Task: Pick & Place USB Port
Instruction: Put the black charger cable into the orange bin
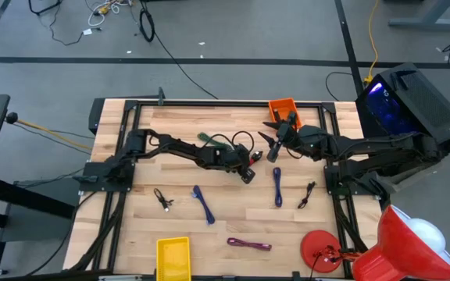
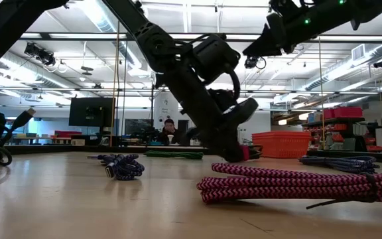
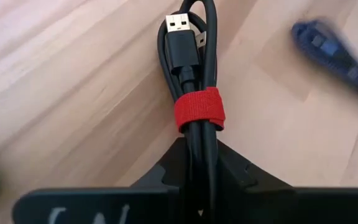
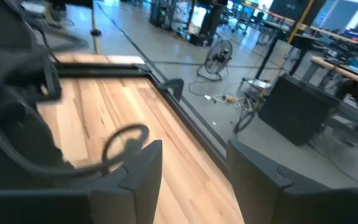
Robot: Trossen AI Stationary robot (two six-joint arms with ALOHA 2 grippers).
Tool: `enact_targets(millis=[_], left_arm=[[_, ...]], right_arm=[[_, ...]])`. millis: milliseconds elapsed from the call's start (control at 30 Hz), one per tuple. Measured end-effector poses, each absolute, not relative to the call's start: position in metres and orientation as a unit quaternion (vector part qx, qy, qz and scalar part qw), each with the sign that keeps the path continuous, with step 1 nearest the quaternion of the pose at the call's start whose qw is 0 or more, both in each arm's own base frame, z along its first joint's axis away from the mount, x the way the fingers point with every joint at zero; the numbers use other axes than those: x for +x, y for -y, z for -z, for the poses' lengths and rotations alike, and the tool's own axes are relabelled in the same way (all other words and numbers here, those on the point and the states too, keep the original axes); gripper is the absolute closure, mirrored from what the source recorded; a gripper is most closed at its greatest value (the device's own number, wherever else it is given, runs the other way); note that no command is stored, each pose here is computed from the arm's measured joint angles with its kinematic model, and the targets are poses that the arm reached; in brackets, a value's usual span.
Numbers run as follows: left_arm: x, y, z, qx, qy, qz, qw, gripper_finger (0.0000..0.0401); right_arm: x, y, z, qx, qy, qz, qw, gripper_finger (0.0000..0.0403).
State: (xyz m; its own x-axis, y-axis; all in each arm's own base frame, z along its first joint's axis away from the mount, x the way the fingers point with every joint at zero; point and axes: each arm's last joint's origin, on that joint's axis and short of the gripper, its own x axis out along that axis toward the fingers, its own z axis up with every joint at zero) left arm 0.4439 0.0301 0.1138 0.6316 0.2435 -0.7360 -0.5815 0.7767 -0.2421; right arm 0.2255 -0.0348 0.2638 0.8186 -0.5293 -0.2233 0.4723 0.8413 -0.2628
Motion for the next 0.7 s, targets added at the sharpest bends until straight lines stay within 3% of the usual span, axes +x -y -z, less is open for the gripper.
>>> enact_targets(millis=[133,433,567,700], left_arm=[[0.435,-0.032,-0.135,-0.188,-0.361,-0.269,0.873,0.0353],[0.406,-0.033,-0.242,-0.079,-0.269,-0.314,0.907,0.0353],[0.386,-0.033,-0.294,-0.043,-0.210,-0.313,0.925,0.0353],[0.373,-0.032,-0.321,-0.024,-0.176,-0.299,0.938,0.0353]], right_arm=[[0.224,0.035,-0.258,-0.093,-0.171,0.272,0.942,0.0222],[0.223,0.035,-0.257,-0.083,-0.177,0.273,0.942,0.0222],[0.224,0.035,-0.259,-0.073,-0.162,0.267,0.947,0.0222],[0.227,0.034,-0.268,-0.069,-0.116,0.238,0.962,0.0222]])
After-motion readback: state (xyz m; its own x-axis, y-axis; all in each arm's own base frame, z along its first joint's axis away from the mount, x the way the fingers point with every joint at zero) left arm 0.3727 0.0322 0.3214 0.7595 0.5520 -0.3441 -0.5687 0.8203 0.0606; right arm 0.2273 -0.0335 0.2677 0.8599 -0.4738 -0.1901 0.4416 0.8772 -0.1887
